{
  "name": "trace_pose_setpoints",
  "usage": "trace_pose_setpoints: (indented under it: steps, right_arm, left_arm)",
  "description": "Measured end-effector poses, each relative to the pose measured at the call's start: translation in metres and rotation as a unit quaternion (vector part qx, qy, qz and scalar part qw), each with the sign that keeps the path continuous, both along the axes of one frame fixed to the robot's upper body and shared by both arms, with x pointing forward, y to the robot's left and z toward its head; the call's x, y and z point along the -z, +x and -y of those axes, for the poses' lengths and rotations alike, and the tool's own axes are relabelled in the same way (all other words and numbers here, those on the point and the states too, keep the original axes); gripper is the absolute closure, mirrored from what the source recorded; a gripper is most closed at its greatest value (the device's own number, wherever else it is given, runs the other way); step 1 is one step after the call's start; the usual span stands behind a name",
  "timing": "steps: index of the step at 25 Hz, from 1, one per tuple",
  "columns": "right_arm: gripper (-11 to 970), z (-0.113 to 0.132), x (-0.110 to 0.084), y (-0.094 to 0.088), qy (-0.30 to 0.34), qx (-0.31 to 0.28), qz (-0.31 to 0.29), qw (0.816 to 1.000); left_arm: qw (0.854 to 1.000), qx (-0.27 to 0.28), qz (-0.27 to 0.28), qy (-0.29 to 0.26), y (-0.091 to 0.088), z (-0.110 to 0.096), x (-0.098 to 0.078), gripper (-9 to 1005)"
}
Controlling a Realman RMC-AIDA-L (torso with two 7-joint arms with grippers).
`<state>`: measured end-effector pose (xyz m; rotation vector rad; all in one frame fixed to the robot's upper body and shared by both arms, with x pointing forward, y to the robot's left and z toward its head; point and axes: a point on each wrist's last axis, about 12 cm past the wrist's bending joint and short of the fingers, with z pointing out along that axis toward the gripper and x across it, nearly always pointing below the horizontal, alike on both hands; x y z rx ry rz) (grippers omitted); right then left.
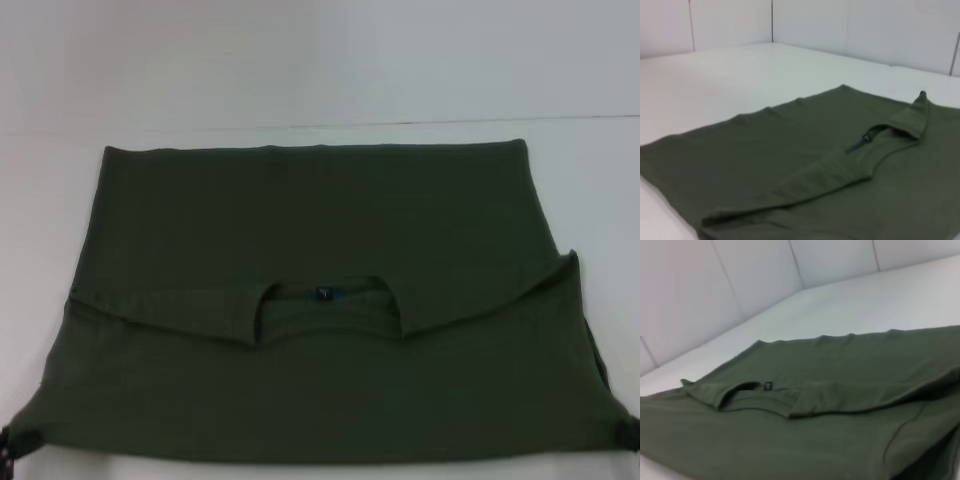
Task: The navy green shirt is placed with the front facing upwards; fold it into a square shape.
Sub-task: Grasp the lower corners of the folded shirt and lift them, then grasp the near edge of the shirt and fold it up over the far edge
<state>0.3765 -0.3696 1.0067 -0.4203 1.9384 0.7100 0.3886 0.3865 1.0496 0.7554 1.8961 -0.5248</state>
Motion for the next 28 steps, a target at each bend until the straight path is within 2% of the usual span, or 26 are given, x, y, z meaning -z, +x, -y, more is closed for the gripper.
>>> trace_pose_setpoints:
  steps: [5, 9, 12, 15, 20, 28]
  right_arm:
    - [913, 0.001, 0.000, -0.021, 0.006, 0.000, 0.010, 1.000]
    - [913, 0.003, 0.002, -0.034, 0.005, 0.003, 0.006, 1.000]
    - [912, 0.003, 0.003, -0.039, 0.005, 0.006, 0.007, 1.000]
    - [912, 0.001, 0.004, -0.032, 0.007, 0.006, 0.008, 1.000]
    - [911, -0.004, -0.003, -0.006, 0.030, 0.004, 0.023, 0.999]
    - [910, -0.002, -0.014, 0.029, 0.061, 0.029, 0.021, 0.997]
  left_arm:
    - [1.000, 0.005, -0.012, 0.008, -0.013, -0.001, 0.005, 927]
    - [1.000, 0.014, -0.014, -0.001, -0.020, -0.002, 0.002, 927]
    - [1.000, 0.013, -0.009, -0.001, -0.024, -0.005, 0.000, 927]
    - [1.000, 0.022, -0.002, 0.008, -0.019, -0.004, 0.000, 927]
    - [1.000, 0.020, 0.008, -0.002, -0.006, 0.000, -0.003, 927]
    - [0.998, -0.041, 0.037, -0.042, 0.018, 0.000, -0.006, 928]
